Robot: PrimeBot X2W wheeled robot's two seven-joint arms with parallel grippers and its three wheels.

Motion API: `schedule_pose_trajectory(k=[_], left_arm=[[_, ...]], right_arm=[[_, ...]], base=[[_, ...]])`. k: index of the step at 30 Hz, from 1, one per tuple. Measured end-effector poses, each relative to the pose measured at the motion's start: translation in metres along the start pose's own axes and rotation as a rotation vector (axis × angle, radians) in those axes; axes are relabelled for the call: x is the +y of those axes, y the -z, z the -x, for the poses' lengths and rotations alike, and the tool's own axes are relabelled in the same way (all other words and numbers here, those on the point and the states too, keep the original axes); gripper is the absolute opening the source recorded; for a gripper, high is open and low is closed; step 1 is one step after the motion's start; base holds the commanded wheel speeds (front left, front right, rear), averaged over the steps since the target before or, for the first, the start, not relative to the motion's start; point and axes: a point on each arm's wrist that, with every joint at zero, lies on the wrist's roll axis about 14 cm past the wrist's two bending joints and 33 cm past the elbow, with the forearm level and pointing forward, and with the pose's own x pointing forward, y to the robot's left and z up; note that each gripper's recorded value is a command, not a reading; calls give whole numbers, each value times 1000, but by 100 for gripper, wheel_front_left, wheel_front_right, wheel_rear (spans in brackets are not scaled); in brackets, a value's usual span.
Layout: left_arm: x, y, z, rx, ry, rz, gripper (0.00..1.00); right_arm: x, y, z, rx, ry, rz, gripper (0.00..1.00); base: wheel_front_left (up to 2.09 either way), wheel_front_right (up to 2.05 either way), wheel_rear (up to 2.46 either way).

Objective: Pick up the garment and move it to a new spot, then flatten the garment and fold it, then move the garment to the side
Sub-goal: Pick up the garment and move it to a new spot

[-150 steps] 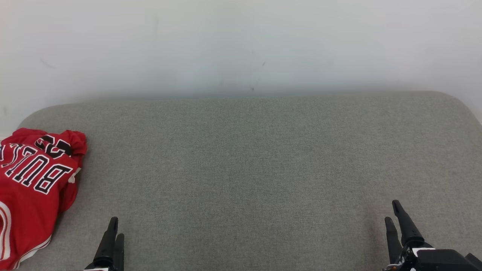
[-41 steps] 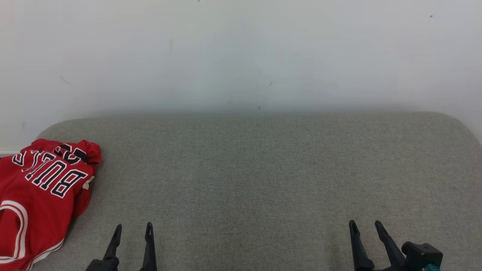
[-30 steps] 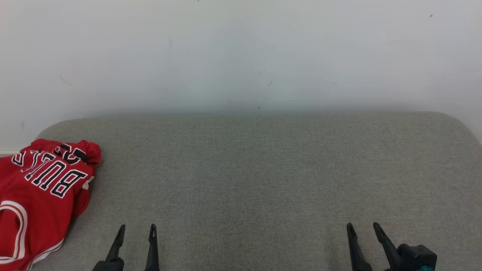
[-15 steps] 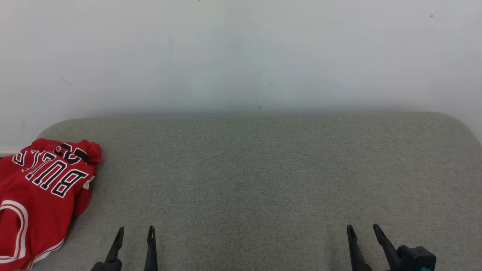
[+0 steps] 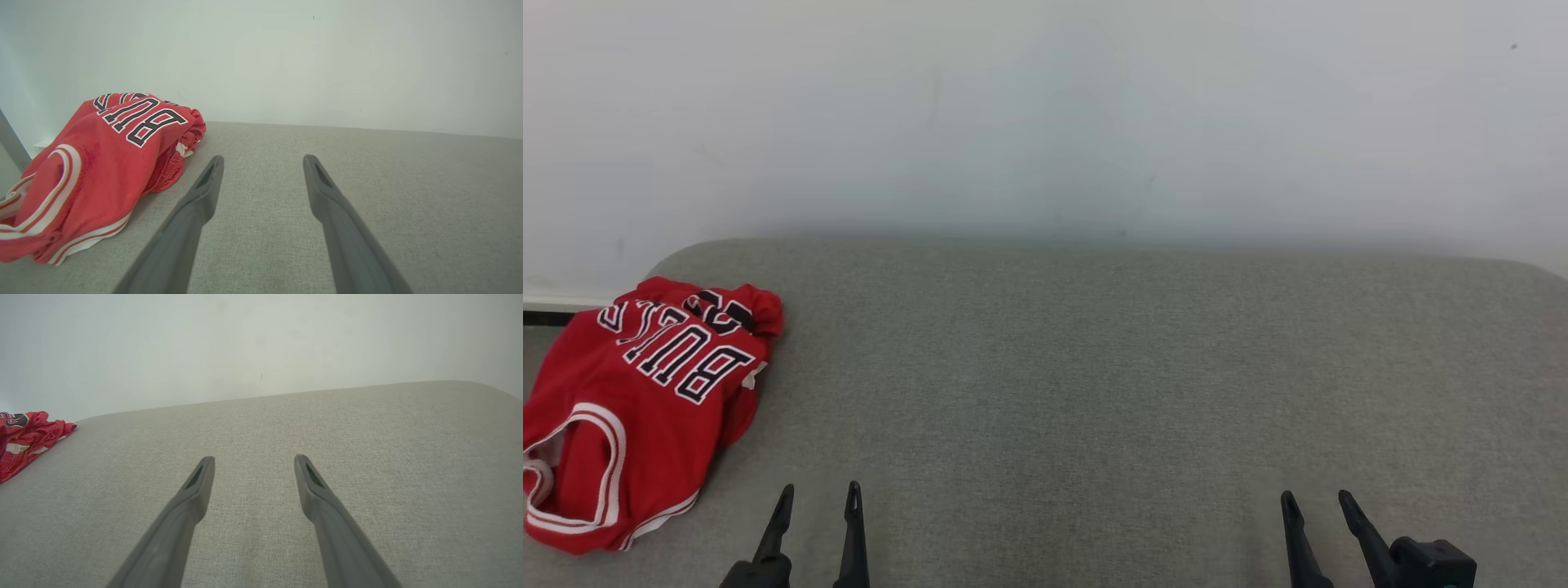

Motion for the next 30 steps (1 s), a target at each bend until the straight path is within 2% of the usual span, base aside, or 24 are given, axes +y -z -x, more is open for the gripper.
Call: schedule_pose_trajectory(k=[9, 20, 30], left_arm=[[43, 4, 29, 13, -145, -7, 100], [106, 2, 83, 11, -362, -28, 100], [138, 2, 122, 10, -494, -30, 100]], right_arm=[[37, 6, -20, 23, -117, -4, 100], [100, 19, -37, 66, -307, 6, 100], [140, 24, -44, 82, -424, 25, 100]], base=[[0, 0, 0], [0, 0, 0], [0, 0, 0]])
